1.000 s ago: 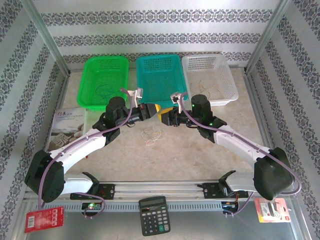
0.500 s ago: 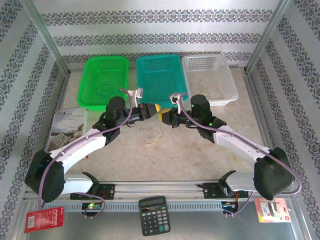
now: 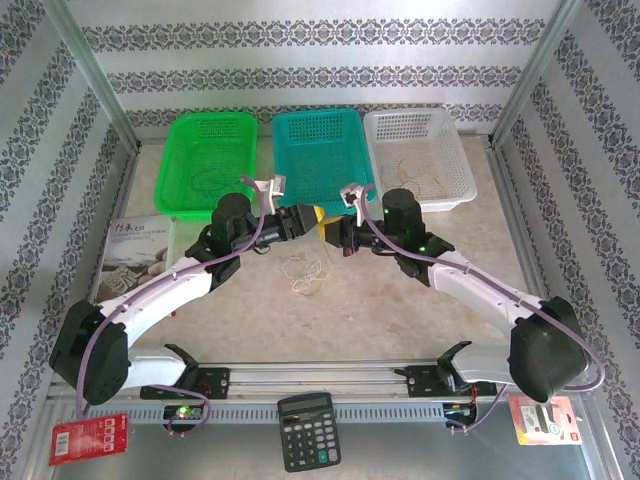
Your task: Untangle the cables
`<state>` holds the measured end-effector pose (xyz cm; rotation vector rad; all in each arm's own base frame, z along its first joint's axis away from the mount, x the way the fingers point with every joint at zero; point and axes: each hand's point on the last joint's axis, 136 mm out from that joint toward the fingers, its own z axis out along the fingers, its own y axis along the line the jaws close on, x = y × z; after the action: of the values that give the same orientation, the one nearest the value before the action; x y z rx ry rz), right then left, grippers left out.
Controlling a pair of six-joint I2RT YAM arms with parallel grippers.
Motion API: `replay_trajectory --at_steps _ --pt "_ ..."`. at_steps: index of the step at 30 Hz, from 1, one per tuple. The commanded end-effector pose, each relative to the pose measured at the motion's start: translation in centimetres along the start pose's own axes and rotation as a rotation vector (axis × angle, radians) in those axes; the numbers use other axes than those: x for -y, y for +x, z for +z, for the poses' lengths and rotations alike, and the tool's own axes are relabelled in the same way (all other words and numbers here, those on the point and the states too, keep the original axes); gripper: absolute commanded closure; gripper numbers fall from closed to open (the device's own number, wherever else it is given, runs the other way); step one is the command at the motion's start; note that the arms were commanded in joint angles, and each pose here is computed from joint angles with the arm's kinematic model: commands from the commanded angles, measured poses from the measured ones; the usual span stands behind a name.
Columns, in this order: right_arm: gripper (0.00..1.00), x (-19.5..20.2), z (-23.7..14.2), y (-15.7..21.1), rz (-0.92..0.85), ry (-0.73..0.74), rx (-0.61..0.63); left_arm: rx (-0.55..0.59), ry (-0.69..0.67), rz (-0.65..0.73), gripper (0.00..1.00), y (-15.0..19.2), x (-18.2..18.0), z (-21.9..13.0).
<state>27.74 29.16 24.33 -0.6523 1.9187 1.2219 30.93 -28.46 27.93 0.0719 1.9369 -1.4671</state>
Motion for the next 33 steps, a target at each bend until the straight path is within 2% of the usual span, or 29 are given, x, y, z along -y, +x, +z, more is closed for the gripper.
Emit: replay_trajectory --at_steps 1,3,5,12,19,27,33 --pt "1.00 -0.3 -0.8 -1.4 -0.020 0.008 0.053 0.052 0.023 0.058 0.26 -1.2 1.9 -0.8" --pt "1.00 0.0 -1.0 -1.6 -0.012 0.021 0.059 0.063 -0.001 0.075 0.19 -1.3 1.6 -1.4" --pt "1.00 0.3 -1.4 -2.0 -0.006 0.035 0.075 0.070 -0.032 0.096 0.16 -1.1 1.1 -2.0" --pt "1.00 0.6 -2.3 -3.3 0.006 0.059 0.116 0.045 -0.125 0.145 0.16 1.2 -1.9 -3.4" --pt "1.00 0.4 -2.5 -3.8 0.008 0.060 0.126 -0.047 -0.170 0.173 0.26 3.8 -4.6 -3.3" --pt "1.00 0.4 -2.4 -3.9 0.013 0.055 0.128 -0.144 -0.131 0.141 0.44 5.7 -5.7 -1.4" --pt "1.00 0.3 -2.3 -4.0 0.013 0.054 0.131 -0.201 -0.092 0.127 0.47 7.6 -5.8 0.3"
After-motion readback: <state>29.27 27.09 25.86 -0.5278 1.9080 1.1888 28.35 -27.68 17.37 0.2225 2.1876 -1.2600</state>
